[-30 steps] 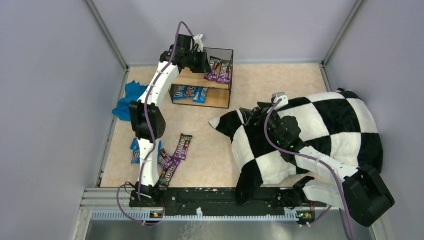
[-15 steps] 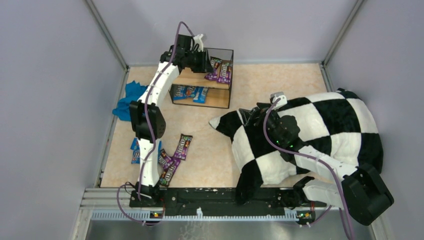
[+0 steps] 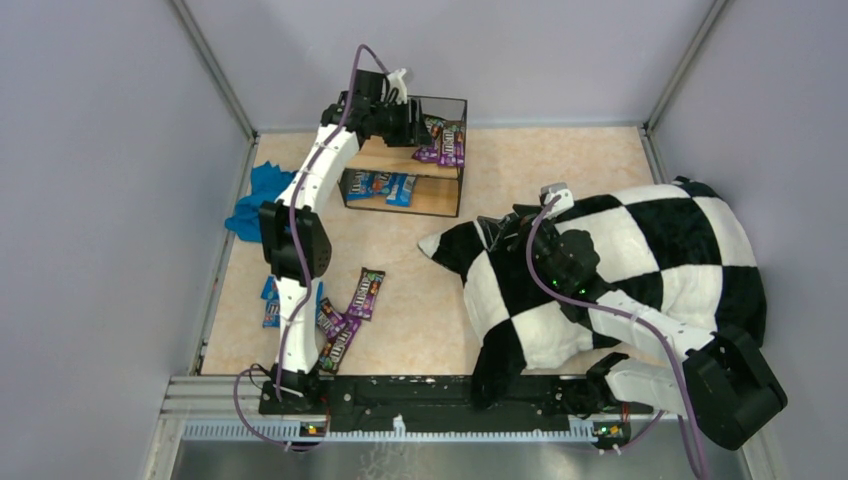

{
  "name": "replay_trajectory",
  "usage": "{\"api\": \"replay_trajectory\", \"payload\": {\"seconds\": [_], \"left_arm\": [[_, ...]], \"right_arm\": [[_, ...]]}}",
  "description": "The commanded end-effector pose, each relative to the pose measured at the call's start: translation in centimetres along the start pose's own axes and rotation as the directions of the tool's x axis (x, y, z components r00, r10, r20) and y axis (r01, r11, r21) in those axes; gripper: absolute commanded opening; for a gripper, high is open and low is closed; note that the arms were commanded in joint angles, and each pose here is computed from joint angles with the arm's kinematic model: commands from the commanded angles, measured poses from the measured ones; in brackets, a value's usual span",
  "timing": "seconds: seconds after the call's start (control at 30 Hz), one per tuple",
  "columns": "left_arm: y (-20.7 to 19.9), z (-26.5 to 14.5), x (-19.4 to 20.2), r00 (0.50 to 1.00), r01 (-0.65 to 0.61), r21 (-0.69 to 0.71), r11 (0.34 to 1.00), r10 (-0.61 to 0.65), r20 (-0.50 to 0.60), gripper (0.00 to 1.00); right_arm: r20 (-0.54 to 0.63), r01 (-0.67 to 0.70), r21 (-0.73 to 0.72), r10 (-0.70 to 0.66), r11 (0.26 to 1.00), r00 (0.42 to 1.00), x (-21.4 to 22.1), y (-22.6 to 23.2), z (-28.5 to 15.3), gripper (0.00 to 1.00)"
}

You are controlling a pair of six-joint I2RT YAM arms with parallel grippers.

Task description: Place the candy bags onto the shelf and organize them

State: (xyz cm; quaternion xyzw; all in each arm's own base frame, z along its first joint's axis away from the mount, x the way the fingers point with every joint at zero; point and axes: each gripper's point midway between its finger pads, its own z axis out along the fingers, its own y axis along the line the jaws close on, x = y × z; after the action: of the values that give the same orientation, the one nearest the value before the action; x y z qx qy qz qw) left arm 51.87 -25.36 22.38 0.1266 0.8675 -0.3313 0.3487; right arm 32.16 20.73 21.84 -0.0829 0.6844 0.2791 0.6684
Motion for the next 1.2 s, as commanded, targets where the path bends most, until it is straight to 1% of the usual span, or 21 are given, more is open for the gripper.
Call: {"api": "replay_trajectory", "payload": {"seconds": [0.0, 0.1, 0.2, 0.3, 0.33, 0.43, 0.5, 0.53, 0.57, 0.63, 0.73, 0.83, 0.93, 1.0, 1.1, 1.17], "left_arm": [[-1.9, -3.8, -3.0, 0.995, -0.035, -0.033, 0.999, 0.038, 0.097, 0.61], [-2.0, -5.4, -3.2, 0.993, -0.041, -0.081, 0.996, 0.050, 0.110, 0.71], [-2.5, -7.8, -2.8, 0.990, -0.054, -0.116, 0.992, 0.069, 0.125, 0.76], [-3.1, -10.3, -0.9, 0.990, -0.057, -0.134, 0.989, 0.074, 0.122, 0.81], [-4.0, -12.1, -0.3, 0.987, -0.064, -0.134, 0.989, 0.083, 0.138, 0.83], [-4.3, -14.5, 4.0, 0.992, -0.045, -0.137, 0.990, 0.061, 0.115, 0.91], [-4.4, -15.6, 7.8, 0.996, -0.015, -0.131, 0.991, 0.026, 0.080, 0.92], [-4.2, -16.1, 9.8, 0.998, 0.005, -0.136, 0.991, 0.002, 0.056, 0.95], [-3.5, -16.2, 12.8, 0.999, 0.040, -0.156, 0.987, -0.040, 0.006, 0.96], [-2.9, -17.1, 16.9, 0.995, 0.076, -0.189, 0.979, -0.088, -0.053, 0.98], [-1.4, -18.1, 22.0, 0.981, 0.105, -0.282, 0.954, -0.146, -0.128, 0.98], [0.3, -18.7, 26.0, 0.961, 0.135, -0.374, 0.918, -0.213, -0.176, 0.98], [1.2, -17.7, 29.0, 0.938, 0.168, -0.391, 0.905, -0.269, -0.219, 0.98], [2.0, -16.8, 29.9, 0.924, 0.172, -0.412, 0.895, -0.292, -0.248, 0.98], [2.9, -15.8, 29.6, 0.897, 0.163, -0.458, 0.874, -0.325, -0.300, 0.98], [4.2, -14.7, 29.9, 0.886, 0.138, -0.494, 0.858, -0.331, -0.326, 0.98]], "right_arm": [[0.069, 0.001, -0.027, 0.001, 1.000, 0.998, -2.7, 0.7, 0.9, 0.99], [0.067, 0.000, -0.029, 0.002, 1.000, 0.998, -2.7, 0.8, 0.9, 0.99], [0.064, -0.003, -0.032, 0.005, 0.999, 0.998, -2.7, 0.9, 1.0, 0.99], [0.065, -0.004, -0.033, 0.007, 0.999, 0.998, -2.7, 0.9, 1.0, 0.99], [0.063, -0.004, -0.032, 0.006, 0.999, 0.998, -2.6, 0.8, 1.0, 0.99], [0.061, -0.004, -0.030, 0.006, 1.000, 0.998, -2.5, 0.8, 1.0, 0.99], [0.060, -0.006, -0.032, 0.008, 0.999, 0.998, -2.5, 0.8, 1.0, 0.99], [0.060, -0.009, -0.035, 0.011, 0.999, 0.998, -2.5, 0.9, 1.0, 0.99], [0.059, -0.009, -0.038, 0.012, 0.999, 0.998, -2.5, 1.0, 1.0, 0.99], [0.062, -0.013, -0.043, 0.015, 0.999, 0.998, -2.5, 1.0, 1.0, 0.99], [0.061, -0.020, -0.050, 0.023, 0.999, 0.998, -2.5, 1.2, 0.9, 0.99], [0.064, -0.026, -0.058, 0.030, 0.998, 0.998, -2.5, 1.4, 0.9, 0.99], [0.063, -0.030, -0.059, 0.034, 0.998, 0.997, -2.4, 1.4, 0.9, 0.99], [0.065, -0.031, -0.058, 0.034, 0.998, 0.997, -2.4, 1.3, 0.8, 0.99], [0.069, -0.031, -0.053, 0.034, 0.998, 0.997, -2.5, 1.2, 0.7, 0.99], [0.075, -0.029, -0.053, 0.032, 0.998, 0.997, -2.7, 1.2, 0.6, 0.99]]}}
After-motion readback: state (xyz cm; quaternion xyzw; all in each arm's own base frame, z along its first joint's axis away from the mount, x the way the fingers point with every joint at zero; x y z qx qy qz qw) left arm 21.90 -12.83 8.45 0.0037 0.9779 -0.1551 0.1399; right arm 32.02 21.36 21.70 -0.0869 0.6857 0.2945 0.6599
